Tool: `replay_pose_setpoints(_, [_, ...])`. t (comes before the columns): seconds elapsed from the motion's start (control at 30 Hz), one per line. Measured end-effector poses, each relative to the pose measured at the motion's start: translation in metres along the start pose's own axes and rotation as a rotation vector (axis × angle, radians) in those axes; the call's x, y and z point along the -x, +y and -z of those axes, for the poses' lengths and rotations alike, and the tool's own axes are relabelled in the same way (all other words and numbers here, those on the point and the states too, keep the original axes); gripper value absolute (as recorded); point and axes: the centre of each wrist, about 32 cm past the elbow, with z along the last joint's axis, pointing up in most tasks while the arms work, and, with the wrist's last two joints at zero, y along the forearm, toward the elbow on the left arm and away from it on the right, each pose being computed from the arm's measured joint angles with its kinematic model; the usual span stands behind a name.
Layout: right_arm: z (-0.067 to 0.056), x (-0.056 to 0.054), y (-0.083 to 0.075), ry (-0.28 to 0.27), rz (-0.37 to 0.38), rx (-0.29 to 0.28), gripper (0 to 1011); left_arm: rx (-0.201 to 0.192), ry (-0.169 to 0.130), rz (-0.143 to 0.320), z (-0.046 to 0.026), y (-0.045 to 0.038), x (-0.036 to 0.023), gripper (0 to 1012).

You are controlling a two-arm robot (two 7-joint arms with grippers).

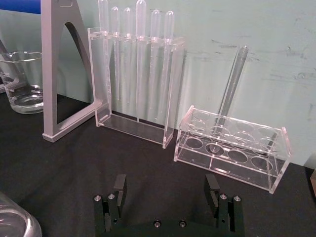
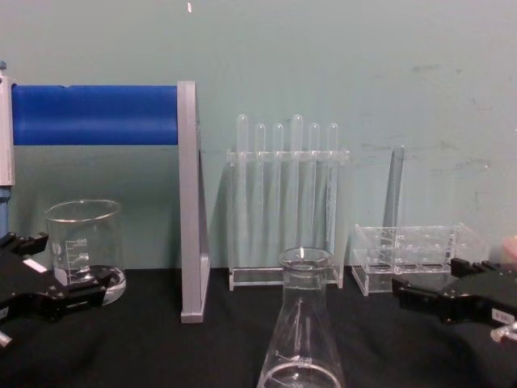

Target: Grasp the erlenmeyer flask with one hand, shake it three times, then place it back.

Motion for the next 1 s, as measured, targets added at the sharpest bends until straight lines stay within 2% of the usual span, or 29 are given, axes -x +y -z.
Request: replay_pose_setpoints(1.0, [0.0, 0.0, 0.0, 0.001, 0.001, 0.0, 1000, 0.0, 0.0, 0.0, 0.0, 0.0, 0.0, 1001])
